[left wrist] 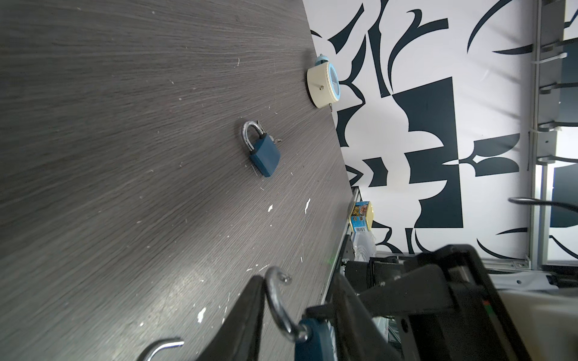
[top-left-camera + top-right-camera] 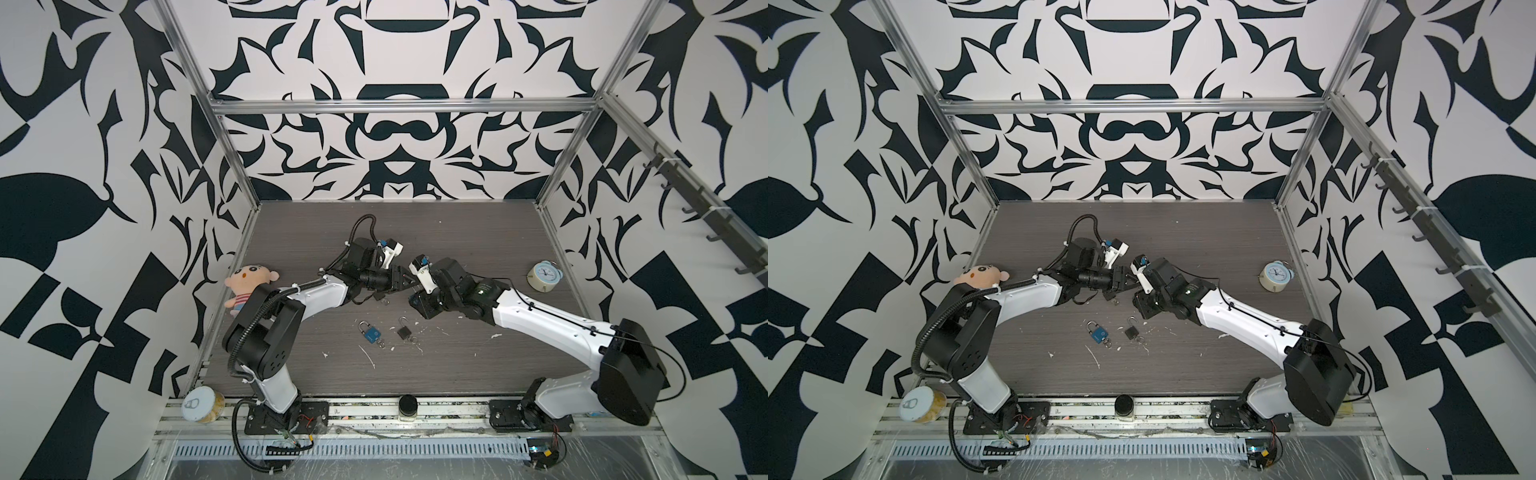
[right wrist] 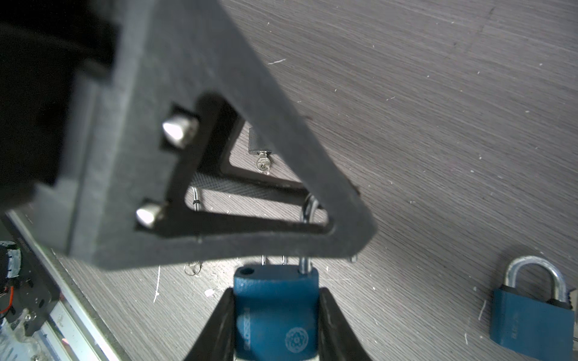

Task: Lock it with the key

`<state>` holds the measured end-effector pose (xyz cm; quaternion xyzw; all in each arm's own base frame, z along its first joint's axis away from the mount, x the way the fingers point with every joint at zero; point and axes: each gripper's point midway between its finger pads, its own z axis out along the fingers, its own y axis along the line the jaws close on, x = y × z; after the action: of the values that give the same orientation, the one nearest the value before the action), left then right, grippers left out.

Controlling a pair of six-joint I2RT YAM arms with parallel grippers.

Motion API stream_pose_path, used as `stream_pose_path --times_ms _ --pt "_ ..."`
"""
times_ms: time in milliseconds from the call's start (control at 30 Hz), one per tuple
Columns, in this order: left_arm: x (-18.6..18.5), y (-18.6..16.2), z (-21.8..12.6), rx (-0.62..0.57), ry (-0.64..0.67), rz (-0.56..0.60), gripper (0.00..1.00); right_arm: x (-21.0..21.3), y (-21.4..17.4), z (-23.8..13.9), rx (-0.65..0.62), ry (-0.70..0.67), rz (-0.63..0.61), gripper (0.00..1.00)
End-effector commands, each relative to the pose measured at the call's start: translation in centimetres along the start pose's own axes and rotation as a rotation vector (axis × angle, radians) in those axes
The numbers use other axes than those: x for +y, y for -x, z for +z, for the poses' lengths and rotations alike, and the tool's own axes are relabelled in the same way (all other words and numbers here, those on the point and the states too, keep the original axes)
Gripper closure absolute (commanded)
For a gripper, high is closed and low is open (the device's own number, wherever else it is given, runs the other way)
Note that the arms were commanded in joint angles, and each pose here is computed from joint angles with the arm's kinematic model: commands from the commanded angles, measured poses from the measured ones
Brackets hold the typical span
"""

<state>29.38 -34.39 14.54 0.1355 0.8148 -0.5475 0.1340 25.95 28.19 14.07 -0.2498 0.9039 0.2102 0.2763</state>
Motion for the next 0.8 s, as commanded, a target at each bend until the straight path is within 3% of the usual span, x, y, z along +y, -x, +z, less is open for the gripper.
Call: stream_pose_path --times_ms 0,567,767 --pt "-1.0 0.3 0.4 0.01 -0.033 0.019 0.61 1.0 2.5 -1.1 -0.077 0.021 -0.029 1.0" --pt "-0.4 0.1 1.0 0.022 -0.027 0.001 0.79 1.3 2.8 -1.3 -0.083 0.021 -0.041 1.0" --pt "-0.2 0.0 1.1 0.026 -0.024 -0.013 1.0 1.3 2.9 -1.5 -0.092 0.015 -0.042 1.0"
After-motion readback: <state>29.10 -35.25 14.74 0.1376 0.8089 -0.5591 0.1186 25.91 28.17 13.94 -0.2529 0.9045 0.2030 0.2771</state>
